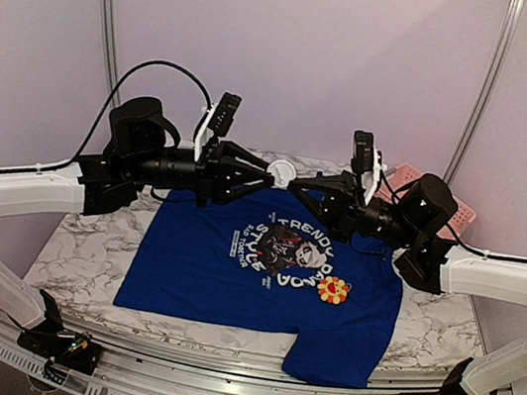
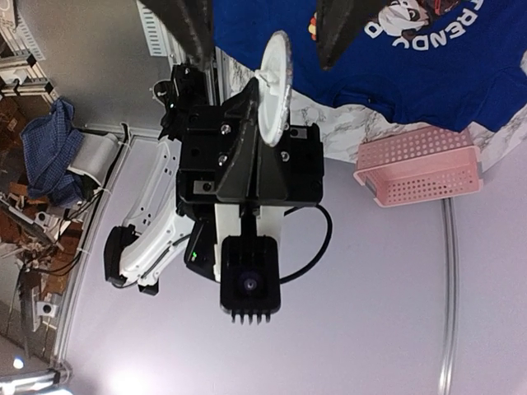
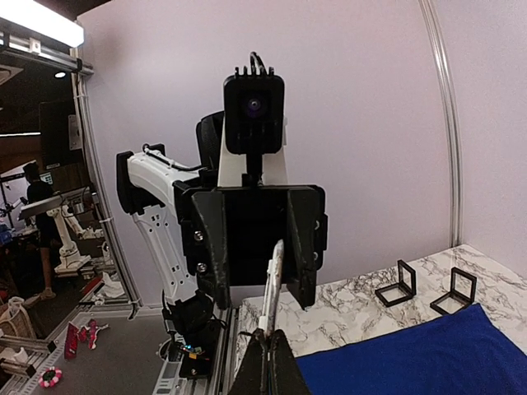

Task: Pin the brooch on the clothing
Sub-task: Pass from the left arm to the right, then pass from the right arm to the left

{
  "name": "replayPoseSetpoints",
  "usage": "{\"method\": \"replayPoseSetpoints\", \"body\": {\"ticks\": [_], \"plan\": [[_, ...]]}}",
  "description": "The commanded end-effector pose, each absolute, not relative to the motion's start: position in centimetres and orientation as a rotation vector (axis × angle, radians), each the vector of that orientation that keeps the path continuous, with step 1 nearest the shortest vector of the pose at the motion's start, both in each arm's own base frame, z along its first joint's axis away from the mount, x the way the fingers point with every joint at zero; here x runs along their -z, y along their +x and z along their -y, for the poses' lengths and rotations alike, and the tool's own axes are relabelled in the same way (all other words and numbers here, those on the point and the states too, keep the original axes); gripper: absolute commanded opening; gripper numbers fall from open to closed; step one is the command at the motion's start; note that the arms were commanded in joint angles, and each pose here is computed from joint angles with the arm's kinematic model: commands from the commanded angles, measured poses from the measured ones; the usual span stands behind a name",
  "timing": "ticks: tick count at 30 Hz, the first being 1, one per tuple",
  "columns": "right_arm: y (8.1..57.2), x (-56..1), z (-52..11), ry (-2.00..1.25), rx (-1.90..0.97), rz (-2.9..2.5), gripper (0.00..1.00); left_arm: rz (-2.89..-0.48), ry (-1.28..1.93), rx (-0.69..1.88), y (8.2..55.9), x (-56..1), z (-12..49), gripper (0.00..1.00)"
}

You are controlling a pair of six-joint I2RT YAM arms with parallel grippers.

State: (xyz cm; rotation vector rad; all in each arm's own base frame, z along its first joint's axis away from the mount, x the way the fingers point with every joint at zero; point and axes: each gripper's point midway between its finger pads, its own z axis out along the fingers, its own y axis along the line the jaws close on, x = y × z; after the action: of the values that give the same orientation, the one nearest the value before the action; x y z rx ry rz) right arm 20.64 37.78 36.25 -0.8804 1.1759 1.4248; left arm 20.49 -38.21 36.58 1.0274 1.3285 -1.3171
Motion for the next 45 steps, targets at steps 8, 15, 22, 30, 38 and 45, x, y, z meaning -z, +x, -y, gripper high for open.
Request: {"method": "replayPoseSetpoints", "body": {"ticks": [8, 15, 22, 30, 38, 45], "plan": [[20.8, -25.6, -35.9, -1.169, -0.964, -1.755, 0.0, -1.484, 1.493, 0.824, 20.5, -29.4, 33.9, 0.93], [20.1, -21.8, -38.4, -1.466, -0.672, -1.843, 0.0, -1.52, 1.602, 0.709, 19.4, -27.0, 34.0, 0.7], [18.9, -23.5, -41.5, -1.535, -0.653, -1.702, 0.0, -1.547, 1.652, 0.677, 17.9, -25.3, 34.7, 0.4], [17.6, -25.9, -42.3, -1.528, -0.716, -1.586, 0.0, -1.52, 1.682, 0.67, 17.6, -24.7, 34.5, 0.39], [17.1, -26.6, -42.9, -1.535, -0.727, -1.549, 0.0, -1.502, 1.686, 0.64, 17.7, -24.6, 34.9, 0.24], [16.6, -28.1, -42.6, -1.499, -0.76, -1.476, 0.0, -1.498, 1.702, 0.615, 17.6, -24.2, 34.3, 0.26]]}}
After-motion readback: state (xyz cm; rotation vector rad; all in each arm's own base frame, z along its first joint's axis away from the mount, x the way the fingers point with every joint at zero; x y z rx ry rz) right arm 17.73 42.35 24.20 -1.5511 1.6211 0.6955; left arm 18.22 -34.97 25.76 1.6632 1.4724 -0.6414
